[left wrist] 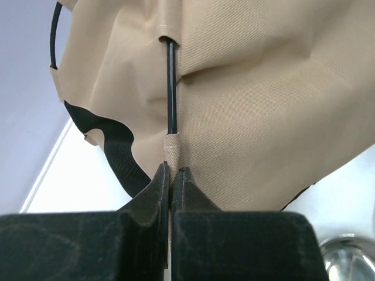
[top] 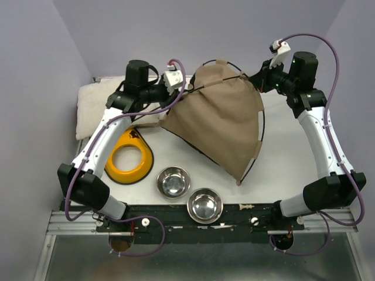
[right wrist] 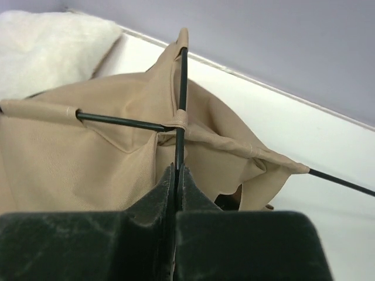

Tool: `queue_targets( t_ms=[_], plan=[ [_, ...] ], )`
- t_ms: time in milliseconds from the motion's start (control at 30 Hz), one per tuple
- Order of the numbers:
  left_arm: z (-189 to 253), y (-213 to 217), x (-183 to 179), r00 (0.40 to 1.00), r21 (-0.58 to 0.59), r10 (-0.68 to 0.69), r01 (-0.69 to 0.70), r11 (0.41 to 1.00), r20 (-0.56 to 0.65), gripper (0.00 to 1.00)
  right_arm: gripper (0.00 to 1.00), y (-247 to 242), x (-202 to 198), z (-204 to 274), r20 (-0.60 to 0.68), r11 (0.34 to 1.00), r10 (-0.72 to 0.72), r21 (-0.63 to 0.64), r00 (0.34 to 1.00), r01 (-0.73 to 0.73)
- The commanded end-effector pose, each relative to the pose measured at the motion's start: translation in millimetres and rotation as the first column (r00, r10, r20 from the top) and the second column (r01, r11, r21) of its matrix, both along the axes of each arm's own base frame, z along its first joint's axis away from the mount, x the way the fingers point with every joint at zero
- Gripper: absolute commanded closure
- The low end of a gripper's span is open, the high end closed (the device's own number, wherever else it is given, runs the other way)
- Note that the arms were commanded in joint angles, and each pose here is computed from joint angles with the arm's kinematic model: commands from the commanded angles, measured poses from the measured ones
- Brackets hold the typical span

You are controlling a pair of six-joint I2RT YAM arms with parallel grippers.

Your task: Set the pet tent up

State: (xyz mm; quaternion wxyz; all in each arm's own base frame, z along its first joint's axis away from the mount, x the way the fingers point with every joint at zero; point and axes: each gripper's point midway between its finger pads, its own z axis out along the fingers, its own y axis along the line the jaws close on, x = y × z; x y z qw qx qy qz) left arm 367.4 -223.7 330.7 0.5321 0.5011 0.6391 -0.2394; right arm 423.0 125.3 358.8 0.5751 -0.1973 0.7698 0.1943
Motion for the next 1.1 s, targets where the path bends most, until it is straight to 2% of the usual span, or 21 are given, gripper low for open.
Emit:
queue_targets(
  t_ms=[0,133,167,267,333,400,433,533,567,600,633,667,733,833,933,1067],
  plan=[
    [-8.5,-38.1,22.4,0.999,0.007,0.034,-0.034,0.999,0.015,1.00,0.79,-63.3,35.3,5.2,0.114,0.982,-0.118,-0.135,0.986,0.133],
    [-11.0,-71.0,51.3,0.999,-0.077,0.044,-0.045,0.996,-0.023,1.00,0.41,-43.4,18.1,20.9,0.226,0.974,0.087,-0.223,0.970,-0.036],
    [-8.5,-74.1,59.6,0.998,-0.088,0.054,-0.055,0.995,-0.017,1.00,0.34,-38.4,12.9,26.5,0.254,0.966,0.137,-0.247,0.958,-0.073],
    [-11.1,-85.5,68.3,1.000,-0.099,0.013,-0.015,0.995,-0.025,1.00,0.25,-19.0,-9.1,42.9,0.322,0.927,0.309,-0.314,0.895,-0.207],
    [-9.6,-93.1,63.7,0.999,-0.123,-0.039,0.034,0.992,-0.038,1.00,0.25,-5.7,-24.3,49.1,0.339,0.890,0.417,-0.340,0.843,-0.303],
    [-9.5,-98.2,54.8,0.994,-0.146,-0.090,0.082,0.986,-0.053,0.95,0.25,9.4,-32.9,47.2,0.341,0.850,0.498,-0.373,0.797,-0.372],
    [-10.6,-99.4,50.6,0.993,-0.152,-0.104,0.094,0.984,-0.062,0.88,0.26,15.4,-34.9,44.4,0.340,0.835,0.524,-0.387,0.781,-0.392],
    [-22.6,-89.5,40.8,0.988,-0.110,-0.100,0.087,0.990,-0.115,0.52,0.27,26.1,-31.5,31.4,0.324,0.816,0.548,-0.409,0.771,-0.408],
    [-25.6,-79.6,37.8,0.987,-0.085,-0.089,0.078,0.993,-0.132,0.42,0.27,26.4,-28.9,27.2,0.313,0.818,0.544,-0.405,0.779,-0.408],
    [-28.0,-68.2,33.4,0.984,-0.073,-0.086,0.075,0.994,-0.155,0.36,0.27,26.2,-26.9,23.9,0.303,0.820,0.539,-0.402,0.786,-0.408],
    [-29.0,-53.6,29.7,0.981,-0.075,-0.082,0.070,0.995,-0.178,0.20,0.27,25.6,-23.7,17.3,0.286,0.820,0.537,-0.400,0.794,-0.410],
    [-34.3,-38.9,26.6,0.976,-0.066,-0.066,0.053,0.996,-0.208,0.10,0.27,25.2,-21.7,11.7,0.272,0.818,0.536,-0.400,0.800,-0.412],
    [-43.0,-1.9,17.6,0.974,-0.018,-0.037,0.034,0.999,-0.225,0.01,0.27,23.8,-18.7,2.6,0.250,0.817,0.530,-0.408,0.810,-0.408],
    [-51.5,48.7,4.4,0.973,0.045,0.023,-0.013,0.999,-0.230,0.01,0.27,17.8,-12.9,-11.2,0.231,0.817,0.511,-0.429,0.828,-0.385],
    [-53.1,89.6,-9.2,0.970,0.080,0.066,-0.049,0.996,-0.232,0.05,0.27,10.5,-5.1,-19.7,0.213,0.819,0.482,-0.454,0.850,-0.350],
    [-58.0,114.3,-34.6,0.960,0.117,0.056,-0.024,0.993,-0.274,0.21,0.26,3.5,3.3,-22.8,0.197,0.819,0.451,-0.480,0.870,-0.316]
  ],
)
